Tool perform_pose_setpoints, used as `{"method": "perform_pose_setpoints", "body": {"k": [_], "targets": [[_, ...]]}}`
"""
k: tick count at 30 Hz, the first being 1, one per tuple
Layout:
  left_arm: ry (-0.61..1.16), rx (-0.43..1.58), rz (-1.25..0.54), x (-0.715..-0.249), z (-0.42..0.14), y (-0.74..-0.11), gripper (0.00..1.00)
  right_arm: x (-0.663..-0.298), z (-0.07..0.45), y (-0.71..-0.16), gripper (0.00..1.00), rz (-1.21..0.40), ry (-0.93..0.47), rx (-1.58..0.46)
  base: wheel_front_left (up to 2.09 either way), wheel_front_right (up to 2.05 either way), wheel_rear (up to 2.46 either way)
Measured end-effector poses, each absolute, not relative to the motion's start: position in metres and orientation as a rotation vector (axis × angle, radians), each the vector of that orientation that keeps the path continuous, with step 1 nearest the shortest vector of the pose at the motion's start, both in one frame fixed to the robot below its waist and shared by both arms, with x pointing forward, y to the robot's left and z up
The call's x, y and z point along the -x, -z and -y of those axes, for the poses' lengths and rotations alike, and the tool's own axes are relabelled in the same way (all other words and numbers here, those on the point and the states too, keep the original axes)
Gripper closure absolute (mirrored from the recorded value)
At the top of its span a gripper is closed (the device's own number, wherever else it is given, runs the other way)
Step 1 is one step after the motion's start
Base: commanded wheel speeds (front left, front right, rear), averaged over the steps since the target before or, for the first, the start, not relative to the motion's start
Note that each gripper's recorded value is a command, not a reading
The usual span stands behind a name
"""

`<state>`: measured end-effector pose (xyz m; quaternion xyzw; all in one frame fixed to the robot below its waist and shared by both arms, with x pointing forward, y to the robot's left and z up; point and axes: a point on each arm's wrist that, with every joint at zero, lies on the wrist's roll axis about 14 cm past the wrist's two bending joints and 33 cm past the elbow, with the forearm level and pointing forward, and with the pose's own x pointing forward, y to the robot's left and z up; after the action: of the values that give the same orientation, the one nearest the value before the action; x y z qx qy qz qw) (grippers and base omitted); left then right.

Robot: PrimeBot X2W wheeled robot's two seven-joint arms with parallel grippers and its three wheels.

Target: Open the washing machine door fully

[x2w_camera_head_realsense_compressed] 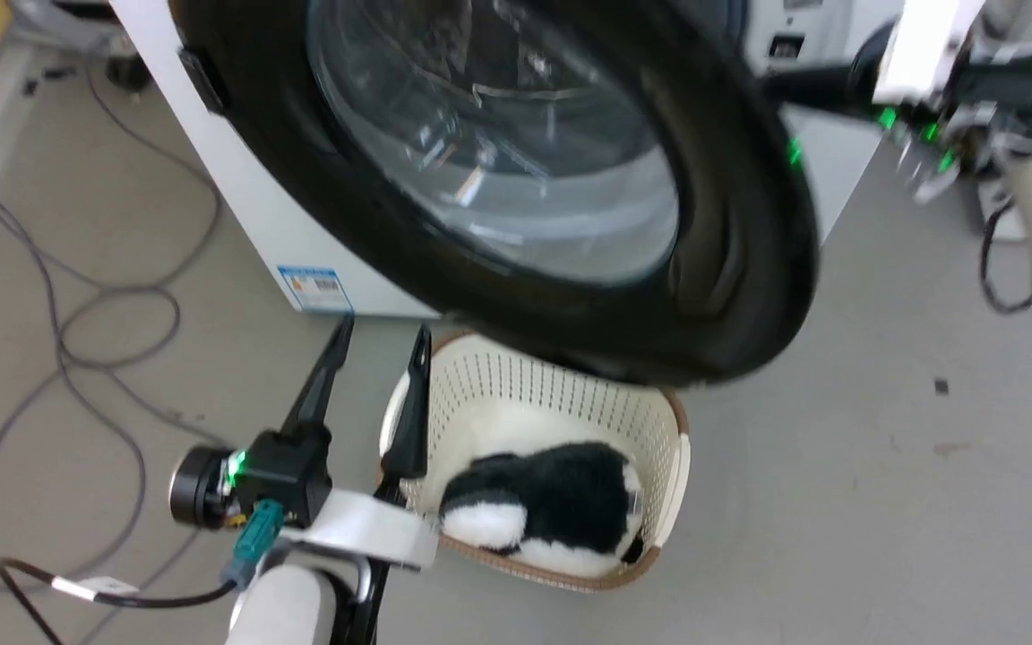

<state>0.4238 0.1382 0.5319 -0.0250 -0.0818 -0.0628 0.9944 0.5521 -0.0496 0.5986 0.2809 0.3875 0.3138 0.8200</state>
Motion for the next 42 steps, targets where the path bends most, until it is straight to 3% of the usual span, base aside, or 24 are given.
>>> {"method": "perform_pose_setpoints", "body": {"k": [18,42], "targets": [[0.061,0.01,0.101,-0.367,-0.167,-0.515,0.0,-0.448,0.006,-0.595,1.0,-0.867,-0.893,-0.533,0.0,0.0,0.0],[0.054,0.017,0.086,-0.365,-0.169,-0.51,0.0,-0.379,-0.057,-0.598,1.0,-0.896,-1.204,-0.527,0.0,0.0,0.0]]}}
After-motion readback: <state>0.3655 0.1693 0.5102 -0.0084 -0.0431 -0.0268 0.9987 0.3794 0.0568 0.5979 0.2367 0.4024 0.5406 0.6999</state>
